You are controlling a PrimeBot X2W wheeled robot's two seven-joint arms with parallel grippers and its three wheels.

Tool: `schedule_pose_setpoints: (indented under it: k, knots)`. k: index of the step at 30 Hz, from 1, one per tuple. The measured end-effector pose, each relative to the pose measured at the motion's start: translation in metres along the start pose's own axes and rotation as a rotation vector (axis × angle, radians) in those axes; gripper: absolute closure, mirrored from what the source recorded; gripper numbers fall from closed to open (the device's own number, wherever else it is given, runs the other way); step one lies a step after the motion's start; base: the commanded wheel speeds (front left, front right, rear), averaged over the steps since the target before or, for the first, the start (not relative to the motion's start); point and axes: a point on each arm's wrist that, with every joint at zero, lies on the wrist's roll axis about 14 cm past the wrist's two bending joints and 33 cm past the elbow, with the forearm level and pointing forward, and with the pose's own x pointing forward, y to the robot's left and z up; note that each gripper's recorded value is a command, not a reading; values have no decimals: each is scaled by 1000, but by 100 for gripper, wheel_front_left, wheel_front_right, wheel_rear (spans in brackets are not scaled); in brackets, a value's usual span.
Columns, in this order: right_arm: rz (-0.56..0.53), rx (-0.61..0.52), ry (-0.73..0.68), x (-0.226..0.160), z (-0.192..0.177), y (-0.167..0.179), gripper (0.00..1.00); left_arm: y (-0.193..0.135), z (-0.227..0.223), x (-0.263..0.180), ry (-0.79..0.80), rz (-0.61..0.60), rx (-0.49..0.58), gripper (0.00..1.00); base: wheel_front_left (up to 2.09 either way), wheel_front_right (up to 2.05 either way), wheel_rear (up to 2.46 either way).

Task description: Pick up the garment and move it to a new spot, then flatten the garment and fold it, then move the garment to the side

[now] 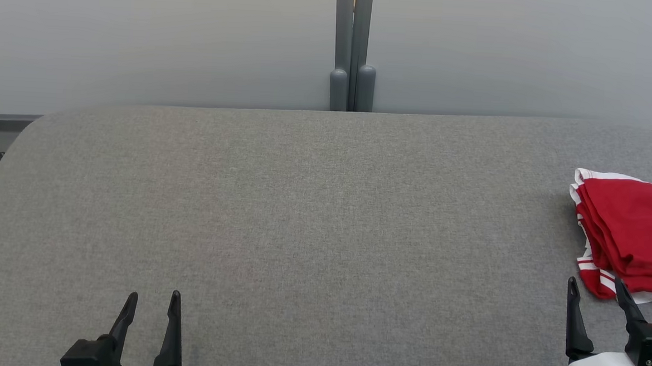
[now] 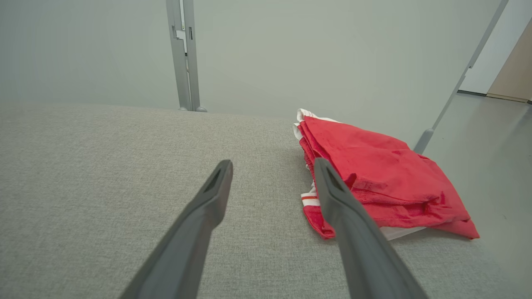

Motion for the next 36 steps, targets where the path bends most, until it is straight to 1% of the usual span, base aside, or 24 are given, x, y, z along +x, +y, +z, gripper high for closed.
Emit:
schedule_pose_setpoints:
  k: [6, 8, 9, 14, 16, 23, 36]
  knots:
    - [16, -4, -10, 1, 3, 5, 0, 1, 1, -1, -4, 5, -1, 0, 0, 0, 0]
    - [39, -13, -25, 2, 8, 12, 0, -1, 1, -1, -3, -1, -5, 0, 0, 0, 0]
    - [40, -10, -22, 2, 7, 13, 100, -3, 0, -1, -1, -6, -6, 100, 0, 0, 0]
    - [40, 12, 52, -7, -15, 17, 100, -2, -19, -8, 61, 3, -15, 100, 0, 0, 0]
    - [25, 54, 89, -9, -24, 16, 100, 0, -23, -9, 78, 15, -49, 100, 0, 0, 0]
    - [-16, 210, 102, -8, -25, 11, 100, 6, -24, -7, 87, 55, -174, 100, 0, 0, 0]
    - [-54, 463, 100, -2, -22, 10, 100, 12, -15, 4, 70, 95, -381, 100, 0, 0, 0]
